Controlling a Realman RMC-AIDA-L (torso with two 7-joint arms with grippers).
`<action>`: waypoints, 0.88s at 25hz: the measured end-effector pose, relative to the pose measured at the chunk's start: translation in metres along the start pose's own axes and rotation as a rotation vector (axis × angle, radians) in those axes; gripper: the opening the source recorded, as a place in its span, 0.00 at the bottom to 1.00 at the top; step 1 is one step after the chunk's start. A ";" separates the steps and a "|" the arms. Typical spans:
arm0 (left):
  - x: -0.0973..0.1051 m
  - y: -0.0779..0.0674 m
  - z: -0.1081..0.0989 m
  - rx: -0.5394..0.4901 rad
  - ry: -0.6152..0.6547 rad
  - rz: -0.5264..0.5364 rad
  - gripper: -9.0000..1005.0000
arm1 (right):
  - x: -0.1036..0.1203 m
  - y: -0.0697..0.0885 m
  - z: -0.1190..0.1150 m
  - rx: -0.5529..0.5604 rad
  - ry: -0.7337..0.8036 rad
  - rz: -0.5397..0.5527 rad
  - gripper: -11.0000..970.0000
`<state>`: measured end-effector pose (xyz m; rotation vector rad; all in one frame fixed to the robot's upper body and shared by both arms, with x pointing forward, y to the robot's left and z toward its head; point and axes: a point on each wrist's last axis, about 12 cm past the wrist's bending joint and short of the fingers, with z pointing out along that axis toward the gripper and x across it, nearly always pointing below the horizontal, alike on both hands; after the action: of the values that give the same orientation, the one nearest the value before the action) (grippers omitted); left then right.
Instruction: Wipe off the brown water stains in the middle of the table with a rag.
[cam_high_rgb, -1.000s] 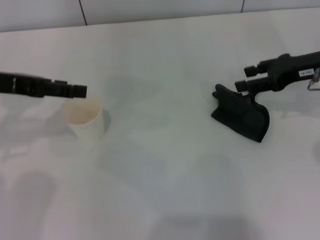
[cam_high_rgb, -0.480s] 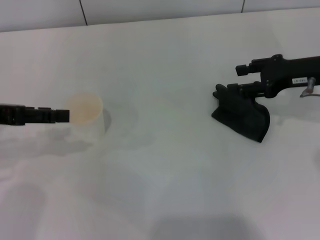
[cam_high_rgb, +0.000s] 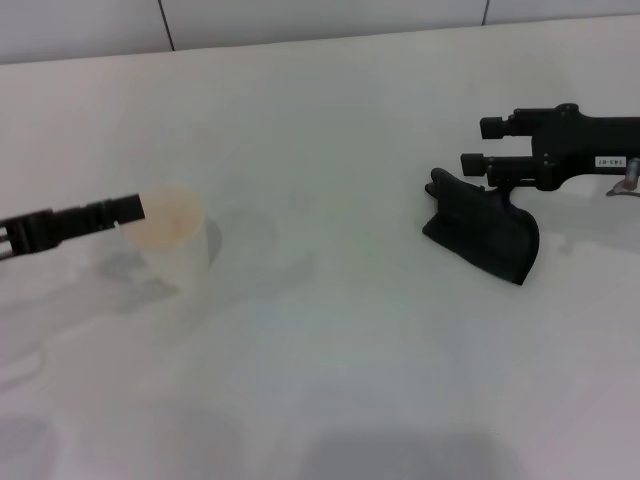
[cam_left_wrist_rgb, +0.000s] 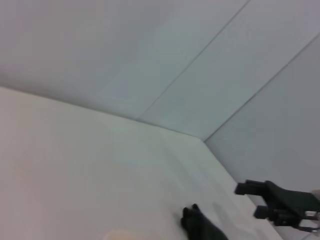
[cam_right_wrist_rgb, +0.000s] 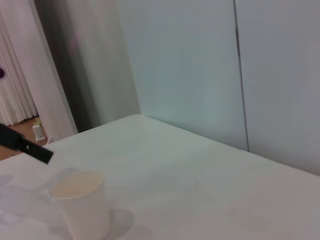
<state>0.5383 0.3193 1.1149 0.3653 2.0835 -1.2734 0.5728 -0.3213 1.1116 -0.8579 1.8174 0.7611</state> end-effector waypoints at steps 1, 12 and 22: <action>0.005 0.003 0.000 -0.012 0.004 -0.016 0.89 | 0.001 0.001 0.001 -0.002 0.000 0.002 0.74; 0.028 0.010 -0.009 -0.062 0.016 -0.073 0.89 | 0.016 0.005 0.000 -0.013 0.043 0.013 0.76; 0.033 0.013 -0.002 -0.056 0.038 -0.060 0.89 | 0.037 0.006 -0.002 0.028 0.105 -0.060 0.78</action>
<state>0.5199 0.3242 1.0844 0.3058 2.1719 -1.2489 0.5562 -0.3279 1.0790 -0.9452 1.8818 0.6618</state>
